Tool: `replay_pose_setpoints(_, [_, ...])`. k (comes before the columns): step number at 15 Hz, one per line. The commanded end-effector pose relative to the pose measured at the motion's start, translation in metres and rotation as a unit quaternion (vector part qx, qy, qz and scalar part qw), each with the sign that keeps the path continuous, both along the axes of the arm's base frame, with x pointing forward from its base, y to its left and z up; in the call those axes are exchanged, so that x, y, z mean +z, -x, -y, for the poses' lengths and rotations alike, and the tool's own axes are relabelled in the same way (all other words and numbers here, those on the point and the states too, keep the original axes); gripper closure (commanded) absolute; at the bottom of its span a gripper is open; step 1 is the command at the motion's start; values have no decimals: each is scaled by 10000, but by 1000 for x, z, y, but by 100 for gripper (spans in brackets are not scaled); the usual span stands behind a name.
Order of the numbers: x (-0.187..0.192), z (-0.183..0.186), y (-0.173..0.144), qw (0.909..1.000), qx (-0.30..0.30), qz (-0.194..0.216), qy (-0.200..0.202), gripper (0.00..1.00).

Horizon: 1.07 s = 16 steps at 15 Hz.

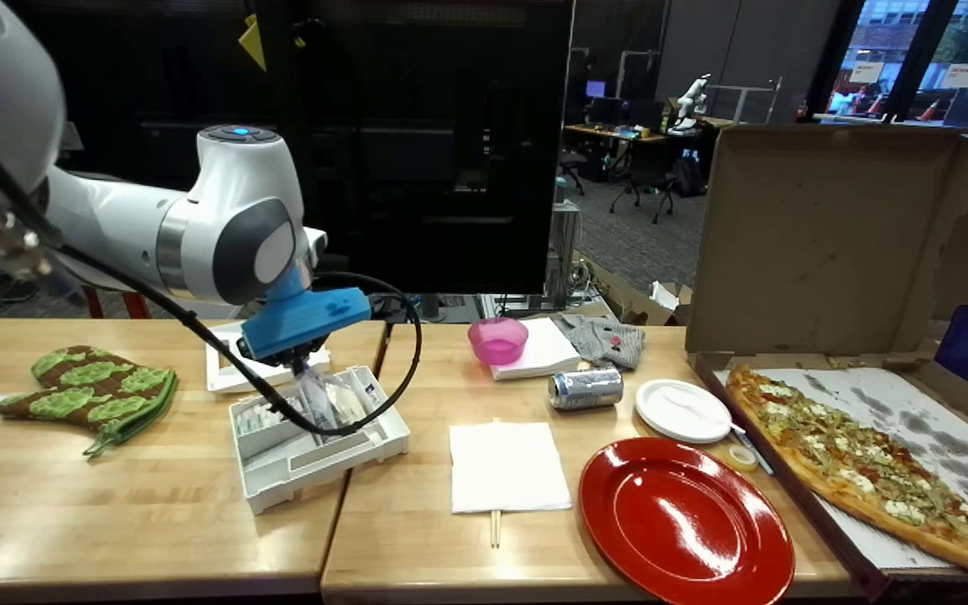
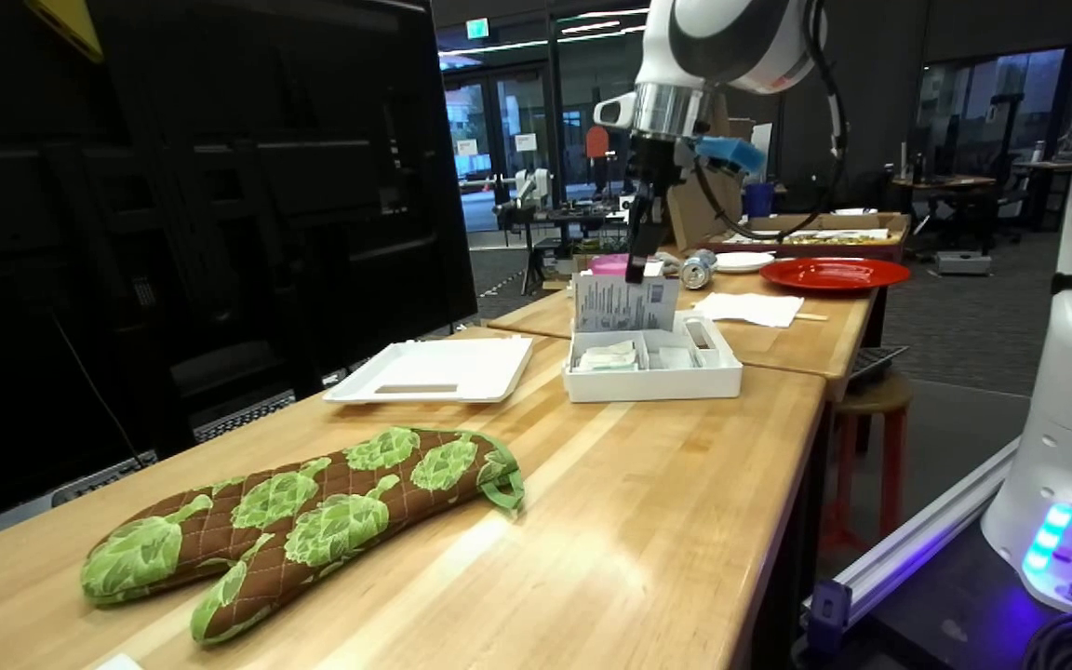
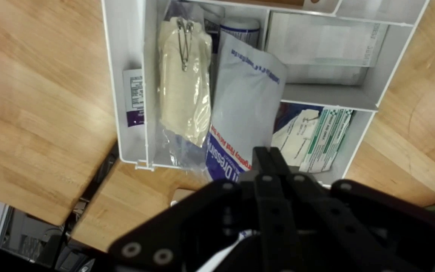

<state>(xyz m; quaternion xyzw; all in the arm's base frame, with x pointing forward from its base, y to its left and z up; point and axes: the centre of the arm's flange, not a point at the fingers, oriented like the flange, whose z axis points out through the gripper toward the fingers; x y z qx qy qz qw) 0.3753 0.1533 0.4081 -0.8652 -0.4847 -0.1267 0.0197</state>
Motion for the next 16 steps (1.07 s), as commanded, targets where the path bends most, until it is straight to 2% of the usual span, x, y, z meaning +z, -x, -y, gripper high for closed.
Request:
replay_pose_setpoints(1, [30,11,22,9995,87,254,-138,100])
replay_pose_setpoints(8, [74,35,23,9975,-166,542,-426,100])
replay_pose_setpoints(16, [98,91,-8,9920,-815,432,-860,100])
